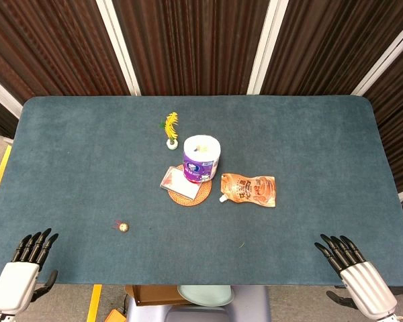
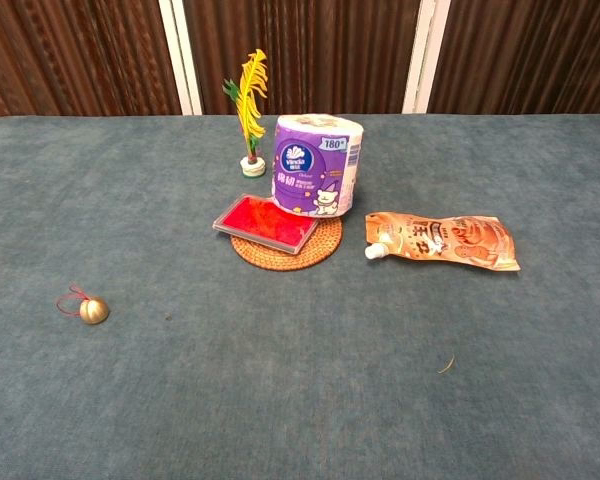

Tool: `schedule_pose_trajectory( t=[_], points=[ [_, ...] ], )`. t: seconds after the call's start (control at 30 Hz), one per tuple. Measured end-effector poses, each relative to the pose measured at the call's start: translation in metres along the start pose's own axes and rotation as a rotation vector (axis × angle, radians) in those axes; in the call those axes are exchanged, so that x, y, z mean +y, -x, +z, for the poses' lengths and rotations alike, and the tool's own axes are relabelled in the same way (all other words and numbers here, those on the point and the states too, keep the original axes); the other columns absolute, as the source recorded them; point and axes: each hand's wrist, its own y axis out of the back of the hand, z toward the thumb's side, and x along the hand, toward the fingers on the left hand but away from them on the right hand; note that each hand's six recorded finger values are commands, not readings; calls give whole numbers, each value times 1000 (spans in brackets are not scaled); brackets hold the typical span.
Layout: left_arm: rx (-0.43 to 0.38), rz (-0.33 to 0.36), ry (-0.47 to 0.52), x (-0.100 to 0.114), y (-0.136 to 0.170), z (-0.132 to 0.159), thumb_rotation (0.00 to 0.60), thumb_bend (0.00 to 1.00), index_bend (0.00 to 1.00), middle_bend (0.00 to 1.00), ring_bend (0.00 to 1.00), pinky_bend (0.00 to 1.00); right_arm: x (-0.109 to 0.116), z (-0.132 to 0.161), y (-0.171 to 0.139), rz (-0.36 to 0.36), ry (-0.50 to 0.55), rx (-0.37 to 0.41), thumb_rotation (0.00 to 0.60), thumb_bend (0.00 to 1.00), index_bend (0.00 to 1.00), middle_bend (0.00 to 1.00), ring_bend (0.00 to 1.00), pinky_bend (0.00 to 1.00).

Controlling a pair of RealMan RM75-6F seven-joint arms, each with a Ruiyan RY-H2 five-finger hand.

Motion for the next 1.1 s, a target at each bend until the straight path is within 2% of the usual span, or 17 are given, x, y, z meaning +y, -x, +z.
schedule_pose_trajectory(
  t=[0.1, 0.17, 0.2, 0.23, 0.27, 0.3, 0.37, 0.5, 0.73, 0.9, 1.1],
  points=[
    [-22, -7, 19, -8, -9, 6, 600, 410, 35, 12, 7, 169, 0, 2, 0, -5, 5, 7, 600, 191, 0, 0, 0, 0],
    [-48, -11, 31, -14, -18, 12, 600, 410, 83, 110, 95, 308, -1, 3, 1, -5, 3, 11, 600, 190, 0, 0, 0, 0],
    [-62, -11, 38, -18, -24, 15, 600, 410, 118, 242, 213, 446, -2, 3, 1, -1, 2, 12, 600, 191, 0, 0, 0, 0],
    [-83, -6, 47, -22, -32, 20, 600, 412, 163, 421, 376, 613, -2, 3, 1, 1, 1, 12, 600, 191, 0, 0, 0, 0],
    [-97, 0, 52, -26, -38, 24, 600, 418, 198, 542, 485, 721, -2, 3, 2, 3, 1, 11, 600, 190, 0, 0, 0, 0],
    [-111, 6, 56, -30, -44, 29, 600, 434, 262, 717, 643, 867, -2, 3, 2, 1, 2, 10, 600, 191, 0, 0, 0, 0],
    [-146, 7, 58, -42, -61, 39, 600, 458, 332, 844, 760, 959, -1, 2, 2, -3, 0, 8, 600, 190, 0, 0, 0, 0],
    [-188, -10, 44, -66, -92, 57, 600, 464, 403, 944, 861, 1000, -1, 2, 1, -1, -1, 9, 600, 190, 0, 0, 0, 0],
    [-226, 31, 0, -89, -130, 74, 600, 452, 478, 953, 873, 1000, -2, 1, 1, 21, -4, 13, 600, 191, 0, 0, 0, 0],
    [-242, 70, -3, -92, -145, 84, 600, 449, 484, 953, 873, 1000, -3, 1, 1, 22, -6, 12, 600, 191, 0, 0, 0, 0],
    [-235, 69, -9, -94, -153, 85, 600, 445, 492, 955, 872, 1000, -3, 3, 1, 20, -6, 18, 600, 191, 0, 0, 0, 0]
  ],
)
